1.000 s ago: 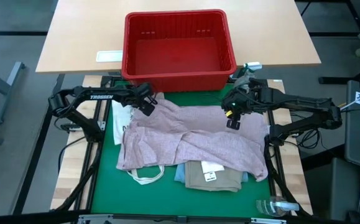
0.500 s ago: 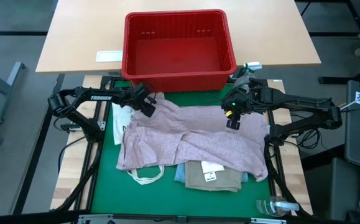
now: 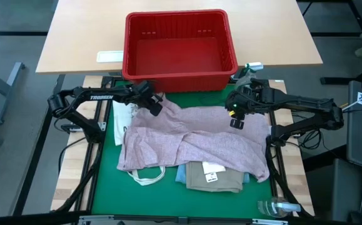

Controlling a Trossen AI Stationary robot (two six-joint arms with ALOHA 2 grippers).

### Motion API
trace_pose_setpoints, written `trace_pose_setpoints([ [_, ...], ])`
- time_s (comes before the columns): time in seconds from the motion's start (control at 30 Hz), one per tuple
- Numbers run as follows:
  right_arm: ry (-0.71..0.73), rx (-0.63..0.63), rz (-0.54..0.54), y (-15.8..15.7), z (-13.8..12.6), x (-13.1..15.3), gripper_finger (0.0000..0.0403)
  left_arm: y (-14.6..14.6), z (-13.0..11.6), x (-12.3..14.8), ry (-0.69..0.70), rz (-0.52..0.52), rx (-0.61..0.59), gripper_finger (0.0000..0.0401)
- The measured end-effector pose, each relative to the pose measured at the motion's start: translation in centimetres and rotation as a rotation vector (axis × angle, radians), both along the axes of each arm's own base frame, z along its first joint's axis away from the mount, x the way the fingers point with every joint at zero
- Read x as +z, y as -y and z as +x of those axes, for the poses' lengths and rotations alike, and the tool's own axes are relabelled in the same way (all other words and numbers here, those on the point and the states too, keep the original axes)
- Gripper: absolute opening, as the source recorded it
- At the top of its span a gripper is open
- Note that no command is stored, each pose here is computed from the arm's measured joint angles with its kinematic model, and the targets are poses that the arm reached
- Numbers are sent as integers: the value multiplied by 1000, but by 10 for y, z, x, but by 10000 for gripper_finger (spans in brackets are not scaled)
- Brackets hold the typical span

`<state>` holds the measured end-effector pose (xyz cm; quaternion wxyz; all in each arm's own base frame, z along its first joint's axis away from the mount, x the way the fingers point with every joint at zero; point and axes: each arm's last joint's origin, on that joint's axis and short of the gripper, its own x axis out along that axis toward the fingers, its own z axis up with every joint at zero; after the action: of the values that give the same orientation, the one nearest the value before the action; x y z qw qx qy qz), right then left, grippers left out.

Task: Fold laundry
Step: Fold the pink polo

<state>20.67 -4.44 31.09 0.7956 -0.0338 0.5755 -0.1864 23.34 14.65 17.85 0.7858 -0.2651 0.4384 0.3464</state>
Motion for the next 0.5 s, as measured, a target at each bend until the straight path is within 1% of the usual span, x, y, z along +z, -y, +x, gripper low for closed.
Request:
trace_pose_setpoints([
  [0.07, -1, -12, 24, 3, 0, -1, 150, 5, 5, 3, 3, 5, -30, 4],
  [0.17, -17, -38, 105, 13, 2, -6, 149, 13, 11, 6, 4, 17, -83, 2],
  [0.33, -107, -144, 184, 41, 6, -24, 149, 28, 18, 5, -1, 13, -142, 2],
  [0.5, -168, -177, 297, 67, 12, -45, 149, 43, 25, 5, -2, 13, -199, 2],
])
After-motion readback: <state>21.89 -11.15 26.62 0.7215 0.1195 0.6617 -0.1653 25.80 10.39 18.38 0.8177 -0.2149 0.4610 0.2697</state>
